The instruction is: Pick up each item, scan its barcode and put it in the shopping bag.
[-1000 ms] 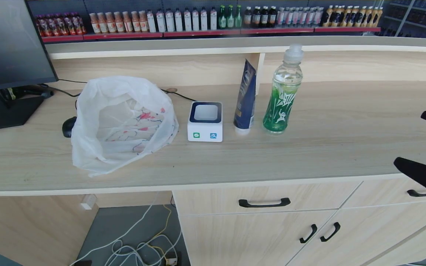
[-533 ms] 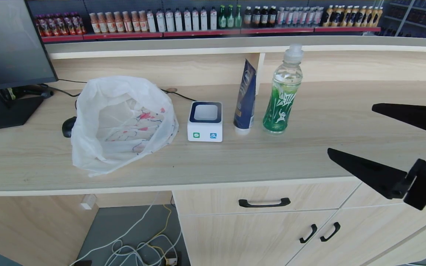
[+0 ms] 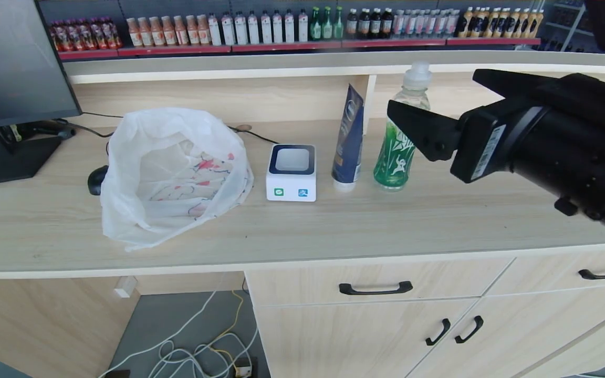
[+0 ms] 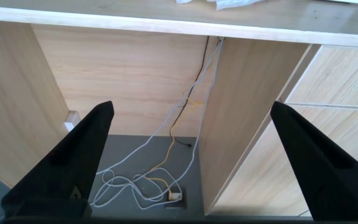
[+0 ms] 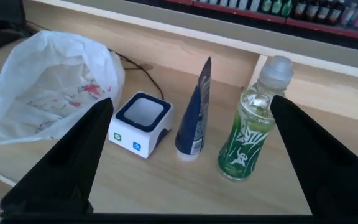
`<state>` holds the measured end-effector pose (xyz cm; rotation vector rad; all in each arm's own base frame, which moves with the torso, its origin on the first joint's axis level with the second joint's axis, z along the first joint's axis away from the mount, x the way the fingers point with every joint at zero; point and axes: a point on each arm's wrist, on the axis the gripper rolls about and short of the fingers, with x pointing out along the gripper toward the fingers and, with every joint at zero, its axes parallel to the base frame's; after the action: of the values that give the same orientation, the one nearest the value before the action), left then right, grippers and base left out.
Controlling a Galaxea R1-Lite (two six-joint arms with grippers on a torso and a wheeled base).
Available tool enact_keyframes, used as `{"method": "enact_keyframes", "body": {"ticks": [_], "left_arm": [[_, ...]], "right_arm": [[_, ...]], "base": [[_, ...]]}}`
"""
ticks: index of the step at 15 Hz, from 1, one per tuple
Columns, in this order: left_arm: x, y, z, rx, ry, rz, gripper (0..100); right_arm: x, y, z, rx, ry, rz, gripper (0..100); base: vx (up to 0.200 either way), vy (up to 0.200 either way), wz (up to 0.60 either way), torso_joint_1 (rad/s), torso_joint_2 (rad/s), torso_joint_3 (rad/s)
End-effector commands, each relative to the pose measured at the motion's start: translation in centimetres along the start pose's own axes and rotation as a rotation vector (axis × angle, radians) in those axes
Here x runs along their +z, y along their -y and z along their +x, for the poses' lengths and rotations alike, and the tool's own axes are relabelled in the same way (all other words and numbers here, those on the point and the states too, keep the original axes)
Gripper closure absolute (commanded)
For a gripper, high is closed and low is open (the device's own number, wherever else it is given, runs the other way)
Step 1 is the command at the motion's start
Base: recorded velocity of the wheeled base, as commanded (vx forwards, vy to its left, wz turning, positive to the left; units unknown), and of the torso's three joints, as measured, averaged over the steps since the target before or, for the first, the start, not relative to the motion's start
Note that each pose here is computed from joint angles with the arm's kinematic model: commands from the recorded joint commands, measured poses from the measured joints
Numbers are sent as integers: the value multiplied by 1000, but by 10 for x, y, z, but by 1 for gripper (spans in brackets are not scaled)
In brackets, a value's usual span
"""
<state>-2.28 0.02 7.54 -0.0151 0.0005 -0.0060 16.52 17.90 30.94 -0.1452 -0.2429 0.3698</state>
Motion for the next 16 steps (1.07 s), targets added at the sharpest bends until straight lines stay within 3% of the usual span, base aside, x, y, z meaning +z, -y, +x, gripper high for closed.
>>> {"method": "enact_keyframes", "body": {"ticks": [1,4,7,11,16], "left_arm": [[0,0,0,0,-1,0,0],[0,0,0,1,-1,0,0],[0,0,0,1,-1,0,0],[0,0,0,1,-1,0,0],[0,0,0,3,-1,0,0]], "right_arm": [[-17,-30,27,-68,-5,62,0],[-22,-37,41,-220,62,156,0],[-23,-35,45,-231,66,160,0],[-35,-15,59,-230,72,150,0],[-46,-17,68,-185,66,167,0]], "base": [[0,0,0,0,0,0],[0,0,0,0,0,0],[0,0,0,0,0,0],[0,0,0,0,0,0],[0,0,0,0,0,0]]}}
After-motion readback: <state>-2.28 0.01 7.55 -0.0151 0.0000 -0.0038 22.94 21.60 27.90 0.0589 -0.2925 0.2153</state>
